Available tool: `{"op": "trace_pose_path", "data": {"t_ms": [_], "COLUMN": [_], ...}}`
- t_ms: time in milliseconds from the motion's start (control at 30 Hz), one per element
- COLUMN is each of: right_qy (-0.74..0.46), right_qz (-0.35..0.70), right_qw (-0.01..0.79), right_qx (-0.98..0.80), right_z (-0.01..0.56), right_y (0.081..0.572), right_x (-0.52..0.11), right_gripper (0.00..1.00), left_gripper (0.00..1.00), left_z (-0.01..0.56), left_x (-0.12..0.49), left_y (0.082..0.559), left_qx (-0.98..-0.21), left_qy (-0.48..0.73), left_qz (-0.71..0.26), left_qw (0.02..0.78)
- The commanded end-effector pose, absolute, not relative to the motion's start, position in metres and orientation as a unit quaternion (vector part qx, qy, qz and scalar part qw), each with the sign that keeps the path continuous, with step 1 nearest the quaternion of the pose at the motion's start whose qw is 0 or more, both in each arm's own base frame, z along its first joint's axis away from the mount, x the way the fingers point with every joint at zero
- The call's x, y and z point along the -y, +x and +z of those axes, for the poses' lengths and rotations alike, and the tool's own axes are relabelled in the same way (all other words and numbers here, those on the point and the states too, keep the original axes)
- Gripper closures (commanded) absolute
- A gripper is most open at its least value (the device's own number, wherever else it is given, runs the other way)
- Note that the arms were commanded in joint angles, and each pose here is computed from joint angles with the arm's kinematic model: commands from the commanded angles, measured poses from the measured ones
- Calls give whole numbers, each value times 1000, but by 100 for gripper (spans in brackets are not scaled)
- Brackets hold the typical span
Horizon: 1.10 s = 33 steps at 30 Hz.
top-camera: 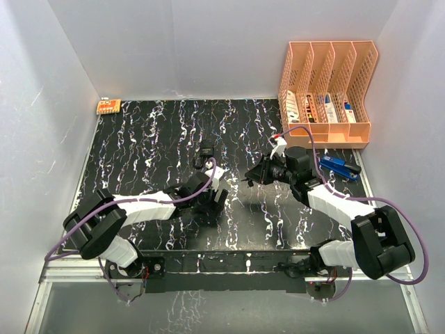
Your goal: Unlock with the key
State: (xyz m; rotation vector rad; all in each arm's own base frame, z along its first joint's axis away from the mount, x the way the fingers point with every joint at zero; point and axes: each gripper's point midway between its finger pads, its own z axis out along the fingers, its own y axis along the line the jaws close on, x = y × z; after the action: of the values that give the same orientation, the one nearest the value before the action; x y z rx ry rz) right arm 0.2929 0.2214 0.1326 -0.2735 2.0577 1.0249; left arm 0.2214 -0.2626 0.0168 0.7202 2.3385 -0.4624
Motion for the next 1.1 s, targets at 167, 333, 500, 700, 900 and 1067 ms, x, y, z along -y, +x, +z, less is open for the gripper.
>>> {"op": "trace_pose_path", "data": {"t_ms": [167,333,500,700,900,1067], "right_qy": [-124,-126,-128,-130,-132,-133], "right_qz": [409,408,409,407,406,405], "right_qw": [422,423,422,425,427,426], "right_qx": [-800,-799,-799,-798,-797,-798], "right_z": [146,148,147,150,152,152], "right_y": [300,301,300,301,301,301], "right_x": [-224,-224,-224,-224,-224,-223], "right_gripper": [100,100,100,100,100,100], "left_gripper": [18,18,19,22,29,37], "left_z": [-17,-18,-16,-22,-33,-38], "left_x": [227,218,219,219,216,213], "left_y": [173,166,161,157,156,155], "left_qx": [-932,-938,-937,-939,-944,-946], "left_qy": [259,242,241,243,242,240], "left_qz": [-140,-127,-126,-110,-70,-47], "left_qw": [211,213,221,219,213,213]}}
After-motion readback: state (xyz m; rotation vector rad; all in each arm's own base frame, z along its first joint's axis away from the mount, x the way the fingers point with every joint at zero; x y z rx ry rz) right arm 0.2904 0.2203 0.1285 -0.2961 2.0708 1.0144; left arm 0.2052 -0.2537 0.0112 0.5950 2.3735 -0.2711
